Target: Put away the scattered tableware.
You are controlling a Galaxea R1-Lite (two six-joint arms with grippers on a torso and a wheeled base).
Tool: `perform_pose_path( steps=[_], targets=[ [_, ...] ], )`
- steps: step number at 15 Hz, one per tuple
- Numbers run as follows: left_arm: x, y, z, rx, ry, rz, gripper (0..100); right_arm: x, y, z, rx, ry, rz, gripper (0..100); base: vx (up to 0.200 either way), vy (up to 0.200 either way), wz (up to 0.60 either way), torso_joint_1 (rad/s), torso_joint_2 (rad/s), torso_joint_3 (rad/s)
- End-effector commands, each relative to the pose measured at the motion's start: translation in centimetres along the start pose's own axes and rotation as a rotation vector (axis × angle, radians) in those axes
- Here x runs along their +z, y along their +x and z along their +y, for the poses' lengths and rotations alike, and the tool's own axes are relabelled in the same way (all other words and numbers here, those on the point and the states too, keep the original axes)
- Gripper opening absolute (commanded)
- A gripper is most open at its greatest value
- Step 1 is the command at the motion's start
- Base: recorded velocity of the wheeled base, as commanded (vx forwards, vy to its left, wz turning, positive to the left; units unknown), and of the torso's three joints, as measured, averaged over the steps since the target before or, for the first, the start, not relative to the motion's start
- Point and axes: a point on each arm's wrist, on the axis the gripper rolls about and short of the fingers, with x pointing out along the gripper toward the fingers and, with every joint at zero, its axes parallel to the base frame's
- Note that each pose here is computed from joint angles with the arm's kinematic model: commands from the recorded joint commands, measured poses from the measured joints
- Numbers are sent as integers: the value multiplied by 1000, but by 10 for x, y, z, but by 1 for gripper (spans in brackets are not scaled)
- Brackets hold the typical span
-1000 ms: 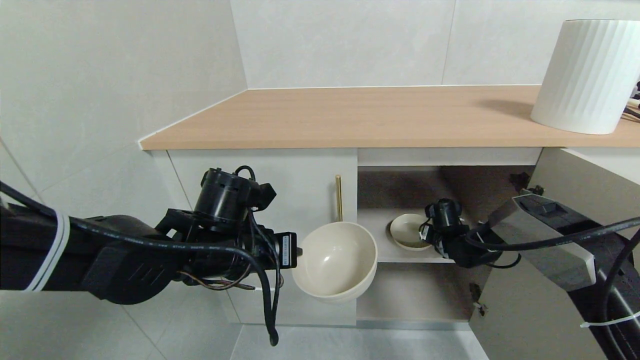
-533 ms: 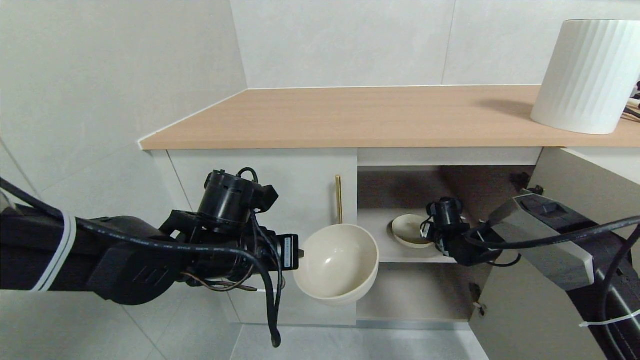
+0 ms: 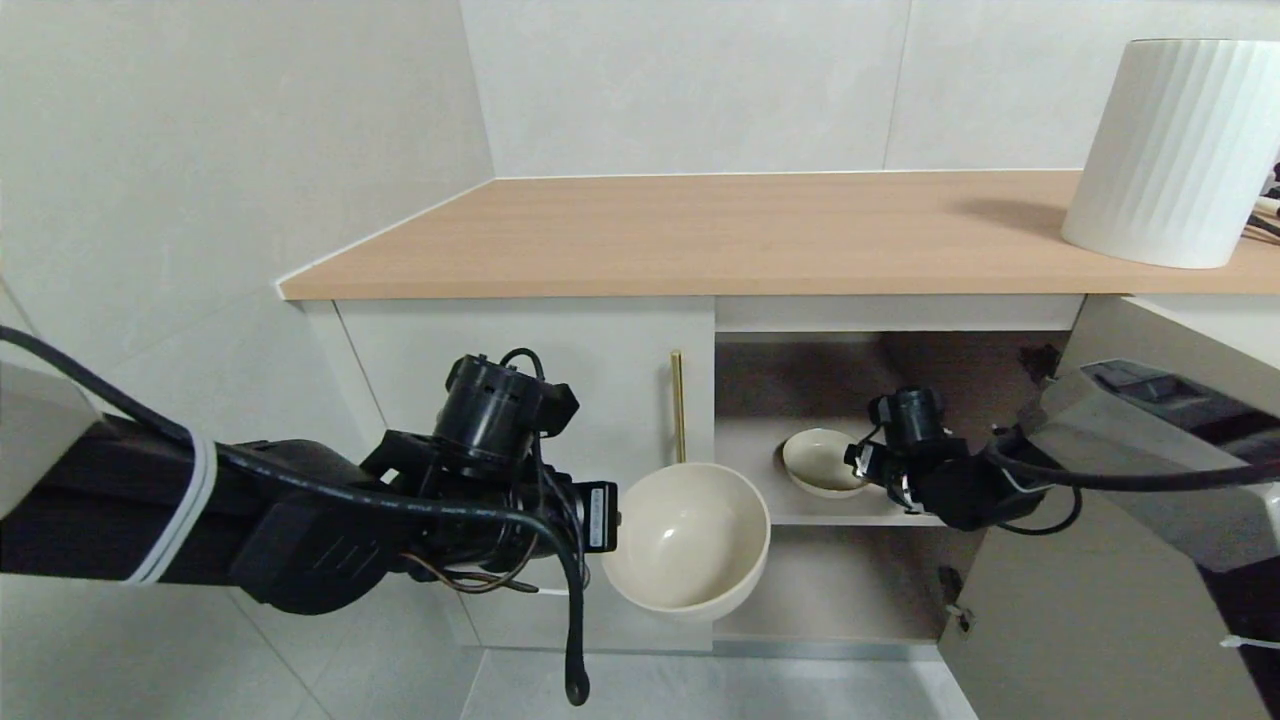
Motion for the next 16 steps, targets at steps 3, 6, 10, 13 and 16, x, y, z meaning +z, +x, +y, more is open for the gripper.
perform_pose_path(
  steps=[3, 6, 10, 13, 16],
  targets=[
    [-17, 32, -10, 43, 39, 22, 0, 32, -128, 11, 230, -71, 80, 100, 0, 0, 0, 0, 0, 0],
    [-32, 48, -16, 64, 67, 64, 0, 38, -224, 22, 403, -184, 206, 100, 0, 0, 0, 0, 0, 0],
    [-36, 50, -21, 58, 81, 74, 0, 18, -259, 32, 493, -291, 337, 100, 0, 0, 0, 0, 0, 0],
    [-36, 47, -25, 62, 87, 61, 0, -17, -242, 45, 440, -382, 450, 100, 0, 0, 0, 0, 0, 0],
    [-36, 47, -26, 64, 90, 58, 0, -37, -222, 49, 395, -426, 501, 100, 0, 0, 0, 0, 0, 0]
  ],
)
